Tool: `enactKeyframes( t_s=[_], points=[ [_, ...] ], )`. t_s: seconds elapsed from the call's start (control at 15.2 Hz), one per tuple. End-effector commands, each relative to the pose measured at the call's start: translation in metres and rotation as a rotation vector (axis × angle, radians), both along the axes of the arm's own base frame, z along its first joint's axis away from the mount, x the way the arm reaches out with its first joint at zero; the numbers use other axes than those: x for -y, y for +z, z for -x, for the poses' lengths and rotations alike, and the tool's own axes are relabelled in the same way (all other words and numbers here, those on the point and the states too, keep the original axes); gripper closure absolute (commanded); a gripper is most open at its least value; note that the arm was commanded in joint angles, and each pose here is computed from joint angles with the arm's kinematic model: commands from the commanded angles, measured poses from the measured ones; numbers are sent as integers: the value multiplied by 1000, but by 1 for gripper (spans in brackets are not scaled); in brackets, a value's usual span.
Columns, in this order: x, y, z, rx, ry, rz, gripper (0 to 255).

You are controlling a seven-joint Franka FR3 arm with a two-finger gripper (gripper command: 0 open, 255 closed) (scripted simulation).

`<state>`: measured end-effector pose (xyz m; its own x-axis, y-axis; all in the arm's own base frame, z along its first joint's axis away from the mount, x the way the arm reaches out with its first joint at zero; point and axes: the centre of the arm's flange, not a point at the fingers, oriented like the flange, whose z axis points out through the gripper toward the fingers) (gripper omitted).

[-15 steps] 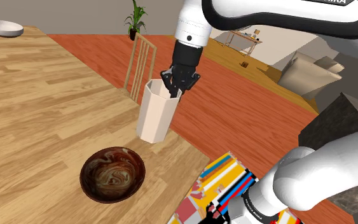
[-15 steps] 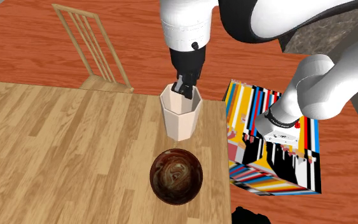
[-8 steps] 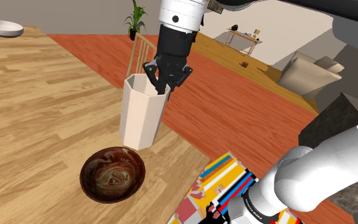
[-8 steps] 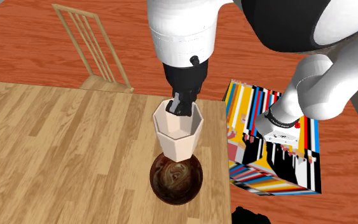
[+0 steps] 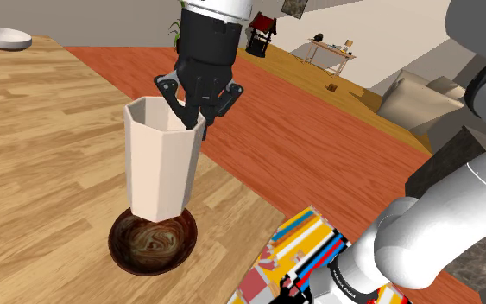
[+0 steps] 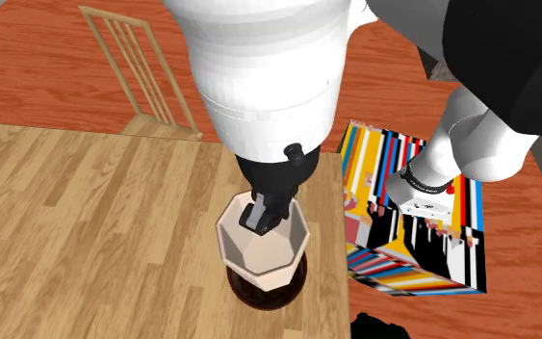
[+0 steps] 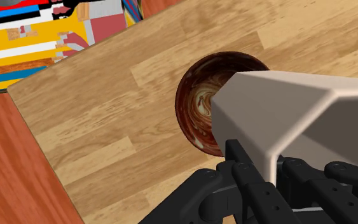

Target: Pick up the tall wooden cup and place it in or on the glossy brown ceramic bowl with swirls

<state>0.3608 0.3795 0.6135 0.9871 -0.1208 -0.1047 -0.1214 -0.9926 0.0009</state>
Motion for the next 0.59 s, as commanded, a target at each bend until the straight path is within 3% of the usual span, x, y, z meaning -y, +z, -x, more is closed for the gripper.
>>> enactKeyframes(
  t_s=[0.0, 0.53],
  points=[
    [-2, -8, 0, 1, -1, -1, 255],
    [-2, -50, 0, 1, -1, -1, 255]
  ],
)
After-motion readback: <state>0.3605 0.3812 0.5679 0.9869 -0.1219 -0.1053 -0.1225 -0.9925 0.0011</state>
